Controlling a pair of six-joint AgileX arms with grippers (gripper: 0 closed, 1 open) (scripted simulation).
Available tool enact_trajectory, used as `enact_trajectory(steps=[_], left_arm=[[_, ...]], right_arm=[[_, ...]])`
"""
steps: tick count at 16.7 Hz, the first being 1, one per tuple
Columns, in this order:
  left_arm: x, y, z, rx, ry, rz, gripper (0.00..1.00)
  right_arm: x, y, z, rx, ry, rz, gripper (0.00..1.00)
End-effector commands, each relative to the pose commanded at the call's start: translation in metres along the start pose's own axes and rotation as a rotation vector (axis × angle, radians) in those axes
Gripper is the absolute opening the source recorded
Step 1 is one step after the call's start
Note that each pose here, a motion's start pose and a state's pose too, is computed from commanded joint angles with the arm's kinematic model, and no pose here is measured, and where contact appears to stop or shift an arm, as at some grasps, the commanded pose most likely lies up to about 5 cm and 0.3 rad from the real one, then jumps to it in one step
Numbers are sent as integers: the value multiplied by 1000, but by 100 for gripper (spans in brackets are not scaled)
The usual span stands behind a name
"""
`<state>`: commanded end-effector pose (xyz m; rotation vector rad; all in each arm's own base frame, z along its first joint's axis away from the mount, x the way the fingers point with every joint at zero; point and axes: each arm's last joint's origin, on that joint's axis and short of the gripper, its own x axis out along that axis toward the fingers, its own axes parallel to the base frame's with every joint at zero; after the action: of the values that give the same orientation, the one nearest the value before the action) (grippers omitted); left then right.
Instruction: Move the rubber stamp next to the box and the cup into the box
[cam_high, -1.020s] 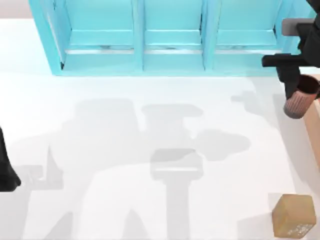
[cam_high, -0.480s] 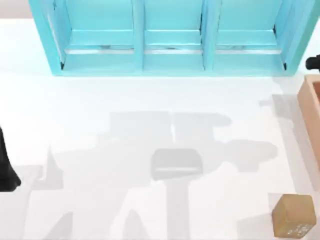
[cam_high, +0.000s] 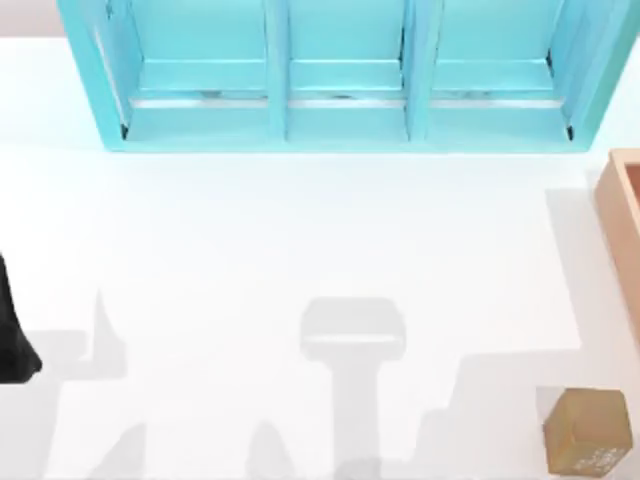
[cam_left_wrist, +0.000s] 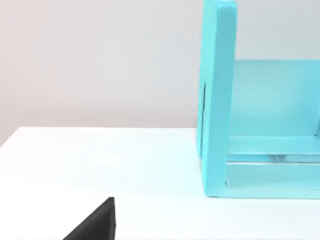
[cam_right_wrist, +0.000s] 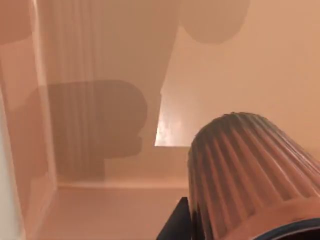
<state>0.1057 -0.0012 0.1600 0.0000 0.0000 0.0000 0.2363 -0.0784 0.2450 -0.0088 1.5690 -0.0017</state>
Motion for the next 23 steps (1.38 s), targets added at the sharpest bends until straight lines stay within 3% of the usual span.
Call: enact_trajectory(steps=[3,14,23], left_arm=[[0,0,0,0,0,0,100],[0,0,0,0,0,0,100],[0,0,0,0,0,0,100]], right_arm=[[3,-13,-24,11,-29,-15,0],[14,-17,-45,53,-100,1,0],[49,-14,-30,17,-79,-26,0]])
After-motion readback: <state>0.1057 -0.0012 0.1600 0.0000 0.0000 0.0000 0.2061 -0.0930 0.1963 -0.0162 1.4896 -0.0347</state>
